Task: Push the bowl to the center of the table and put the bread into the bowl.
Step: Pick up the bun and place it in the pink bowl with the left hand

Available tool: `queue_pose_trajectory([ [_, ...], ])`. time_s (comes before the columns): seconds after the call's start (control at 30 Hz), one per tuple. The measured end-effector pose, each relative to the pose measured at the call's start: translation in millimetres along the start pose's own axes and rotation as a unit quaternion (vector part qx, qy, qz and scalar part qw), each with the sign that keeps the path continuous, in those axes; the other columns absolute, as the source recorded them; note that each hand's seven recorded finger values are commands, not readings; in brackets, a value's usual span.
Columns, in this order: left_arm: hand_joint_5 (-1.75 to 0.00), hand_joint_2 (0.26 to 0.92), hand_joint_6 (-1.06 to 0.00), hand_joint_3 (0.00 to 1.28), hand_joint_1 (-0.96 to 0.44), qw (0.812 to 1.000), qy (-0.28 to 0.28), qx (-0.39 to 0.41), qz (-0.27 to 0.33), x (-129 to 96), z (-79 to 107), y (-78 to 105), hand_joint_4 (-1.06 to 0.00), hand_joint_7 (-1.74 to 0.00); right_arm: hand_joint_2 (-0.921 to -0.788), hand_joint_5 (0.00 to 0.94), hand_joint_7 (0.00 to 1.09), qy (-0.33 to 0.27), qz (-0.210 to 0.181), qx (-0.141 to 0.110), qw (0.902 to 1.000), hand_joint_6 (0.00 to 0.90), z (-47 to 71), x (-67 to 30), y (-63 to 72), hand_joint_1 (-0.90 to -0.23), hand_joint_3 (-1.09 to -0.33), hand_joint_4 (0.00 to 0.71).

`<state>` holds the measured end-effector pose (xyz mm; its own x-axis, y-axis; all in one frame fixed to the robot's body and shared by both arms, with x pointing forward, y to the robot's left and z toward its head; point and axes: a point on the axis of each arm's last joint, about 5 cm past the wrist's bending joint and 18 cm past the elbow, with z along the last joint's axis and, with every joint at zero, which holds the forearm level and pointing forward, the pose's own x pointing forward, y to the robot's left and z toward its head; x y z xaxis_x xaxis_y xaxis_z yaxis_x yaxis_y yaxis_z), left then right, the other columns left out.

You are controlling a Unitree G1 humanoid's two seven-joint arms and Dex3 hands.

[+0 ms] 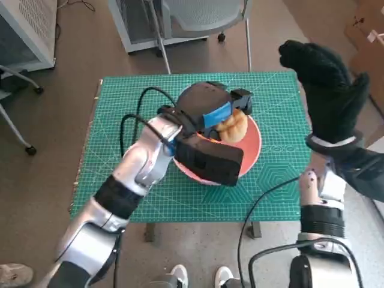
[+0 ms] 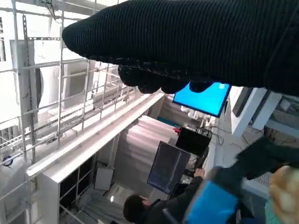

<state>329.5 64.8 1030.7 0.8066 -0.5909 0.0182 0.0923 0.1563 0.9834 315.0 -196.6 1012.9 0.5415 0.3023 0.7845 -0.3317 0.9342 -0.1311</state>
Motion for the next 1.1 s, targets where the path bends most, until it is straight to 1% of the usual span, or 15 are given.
queue_pose_trajectory([
  [0.07,-1.14,0.920,-0.55,0.08,0.00,1.000,0.008,-0.005,-0.009,1,-3.0,-4.3,-0.75,-1.19,-0.921,0.000,0.00,0.001,-0.002,-0.002,1.0000,0.459,0.5,-0.6,-0.7,-0.649,-0.743,0.323],
  [0.1,-0.86,0.865,-0.38,0.08,-0.01,1.000,0.013,-0.009,-0.015,2,-4.7,-6.6,-0.52,-0.97,-0.921,0.000,0.00,0.002,-0.003,-0.003,1.0000,0.460,0.8,-0.8,-1.1,-0.648,-0.743,0.323],
  [0.13,-0.72,0.847,-0.34,0.08,-0.01,0.999,0.018,-0.016,-0.022,2,-6.1,-8.5,-0.45,-0.86,-0.921,0.000,0.00,0.002,-0.004,-0.004,1.0000,0.460,1.2,-0.8,-1.5,-0.648,-0.743,0.323],
  [0.17,-0.47,0.816,-0.24,0.07,-0.06,0.999,0.022,-0.022,-0.027,2,-7.3,-9.8,-0.30,-0.65,-0.921,0.000,0.00,0.001,-0.005,-0.005,1.0000,0.461,1.5,-0.9,-1.8,-0.648,-0.743,0.323],
  [0.2,-0.31,0.800,-0.19,0.05,-0.09,0.999,0.026,-0.029,-0.034,2,-7.9,-10.6,-0.20,-0.50,-0.921,0.000,0.00,0.001,-0.007,-0.006,1.0000,0.461,1.8,-0.9,-2.2,-0.648,-0.743,0.322],
  [0.23,-0.24,0.792,-0.17,0.04,-0.13,0.998,0.030,-0.039,-0.040,3,-8.4,-11.2,-0.16,-0.43,-0.921,0.000,0.00,0.001,-0.008,-0.007,0.9999,0.461,2.0,-0.9,-2.6,-0.648,-0.743,0.322],
  [0.3,-0.10,0.769,-0.12,0.02,-0.24,0.997,0.032,-0.050,-0.049,3,-8.3,-11.5,-0.07,-0.28,-0.921,0.000,0.00,0.002,-0.010,-0.009,0.9999,0.463,2.4,-1.0,-3.2,-0.648,-0.743,0.321],
  [0.43,-0.02,0.756,-0.10,0.01,-0.36,0.996,0.027,-0.068,-0.057,4,-7.2,-11.2,-0.01,-0.19,-0.921,0.000,0.00,0.002,-0.015,-0.010,0.9998,0.465,2.4,-0.9,-3.2,-0.648,-0.743,0.320],
  [0.67,0.00,0.751,-0.09,0.00,-0.40,0.996,0.019,-0.075,-0.053,4,-8.0,-11.6,0.00,-0.16,-0.921,0.001,0.00,0.007,-0.017,-0.015,0.9997,0.465,1.6,-1.3,-3.0,-0.650,-0.739,0.321],
  [0.87,0.00,0.752,-0.09,0.00,-0.42,0.997,0.009,-0.072,-0.039,3,-9.4,-13.9,0.00,-0.15,-0.921,0.001,0.00,0.010,-0.021,-0.017,0.9996,0.466,-0.2,-1.4,-2.8,-0.648,-0.738,0.322],
  [1.03,0.00,0.785,-0.08,0.02,-0.50,0.997,0.002,-0.075,-0.033,2,-13.3,-13.5,0.00,-0.13,-0.921,0.001,0.00,0.010,-0.020,-0.019,0.9996,0.466,-1.1,1.0,-2.9,-0.644,-0.738,0.322],
  [1.1,0.00,0.822,-0.08,0.03,-0.57,0.996,-0.005,-0.084,-0.026,0,-15.7,-11.4,0.00,-0.13,-0.921,0.001,0.00,0.009,-0.020,-0.020,0.9996,0.466,-1.1,2.4,-3.2,-0.642,-0.737,0.322],
])
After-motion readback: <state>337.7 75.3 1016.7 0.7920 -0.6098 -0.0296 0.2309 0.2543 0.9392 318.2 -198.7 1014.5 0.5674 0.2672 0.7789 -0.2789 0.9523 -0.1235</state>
